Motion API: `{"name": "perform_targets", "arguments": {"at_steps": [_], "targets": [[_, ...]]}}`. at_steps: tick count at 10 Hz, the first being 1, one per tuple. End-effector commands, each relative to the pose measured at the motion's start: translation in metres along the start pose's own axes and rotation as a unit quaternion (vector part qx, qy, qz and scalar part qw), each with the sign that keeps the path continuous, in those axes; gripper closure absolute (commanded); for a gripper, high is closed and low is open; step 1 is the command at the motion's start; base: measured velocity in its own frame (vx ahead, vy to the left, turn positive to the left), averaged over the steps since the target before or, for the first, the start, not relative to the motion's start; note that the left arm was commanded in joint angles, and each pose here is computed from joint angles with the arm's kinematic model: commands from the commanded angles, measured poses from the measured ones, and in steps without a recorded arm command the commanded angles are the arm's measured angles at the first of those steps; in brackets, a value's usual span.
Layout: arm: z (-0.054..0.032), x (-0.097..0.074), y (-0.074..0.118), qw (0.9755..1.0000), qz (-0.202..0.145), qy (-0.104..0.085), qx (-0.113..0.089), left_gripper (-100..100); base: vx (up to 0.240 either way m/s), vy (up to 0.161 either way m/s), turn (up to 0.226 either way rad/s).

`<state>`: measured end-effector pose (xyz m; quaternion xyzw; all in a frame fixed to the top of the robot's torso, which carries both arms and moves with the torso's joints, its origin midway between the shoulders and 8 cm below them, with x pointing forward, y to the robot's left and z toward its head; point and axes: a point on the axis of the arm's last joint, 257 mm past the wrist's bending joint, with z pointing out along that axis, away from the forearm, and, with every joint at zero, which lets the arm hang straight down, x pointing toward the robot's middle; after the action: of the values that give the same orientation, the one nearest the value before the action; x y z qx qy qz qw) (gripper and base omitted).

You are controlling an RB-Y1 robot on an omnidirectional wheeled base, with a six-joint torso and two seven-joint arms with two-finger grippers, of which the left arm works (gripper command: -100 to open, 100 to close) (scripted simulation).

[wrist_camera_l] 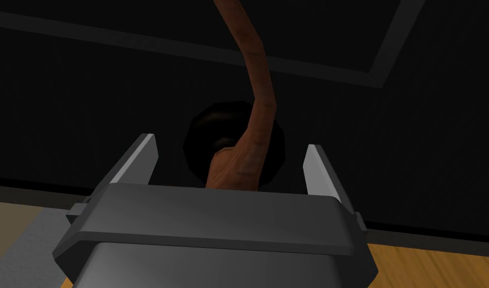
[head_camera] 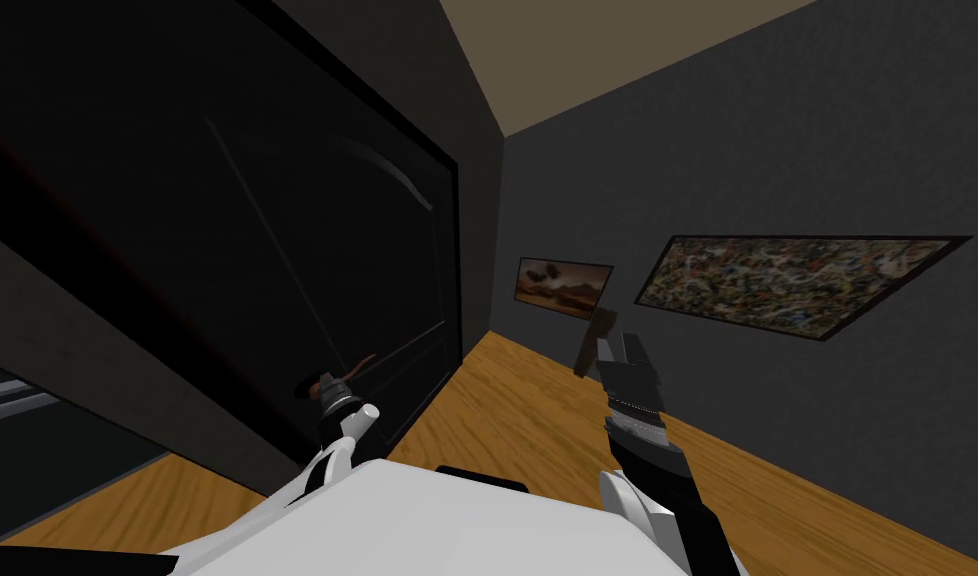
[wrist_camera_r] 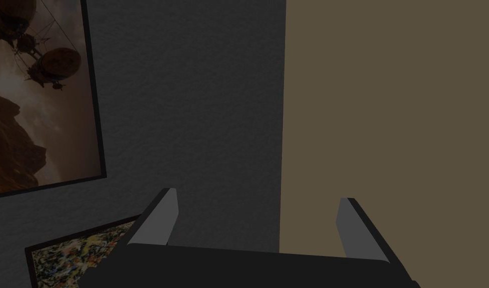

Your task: Push the door open

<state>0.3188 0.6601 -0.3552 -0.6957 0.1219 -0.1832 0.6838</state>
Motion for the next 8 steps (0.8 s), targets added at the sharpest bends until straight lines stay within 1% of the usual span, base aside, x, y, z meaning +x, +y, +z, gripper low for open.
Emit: {"name": "perform_targets", "arguments": {"at_steps": [1, 2, 5, 7, 8], "targets": [[0.0, 0.0, 0.0, 1.0, 0.0, 0.0, 0.0, -100, 0.046, 0.101, -0.013], [0.0, 0.0, 0.0, 1.0, 0.0, 0.0, 0.0, 100, -0.004, -0.011, 0.005], [0.0, 0.0, 0.0, 1.0, 0.0, 0.0, 0.0, 100, -0.011, -0.032, -0.001], [0.0, 0.0, 0.0, 1.0, 0.0, 0.0, 0.0, 100, -0.001, -0.005, -0.001], [-0.0015, -0.0079, -0.0022, 0.9998, -0.002, -0.019, 0.004, 100, 0.034, -0.104, -0.028]]}}
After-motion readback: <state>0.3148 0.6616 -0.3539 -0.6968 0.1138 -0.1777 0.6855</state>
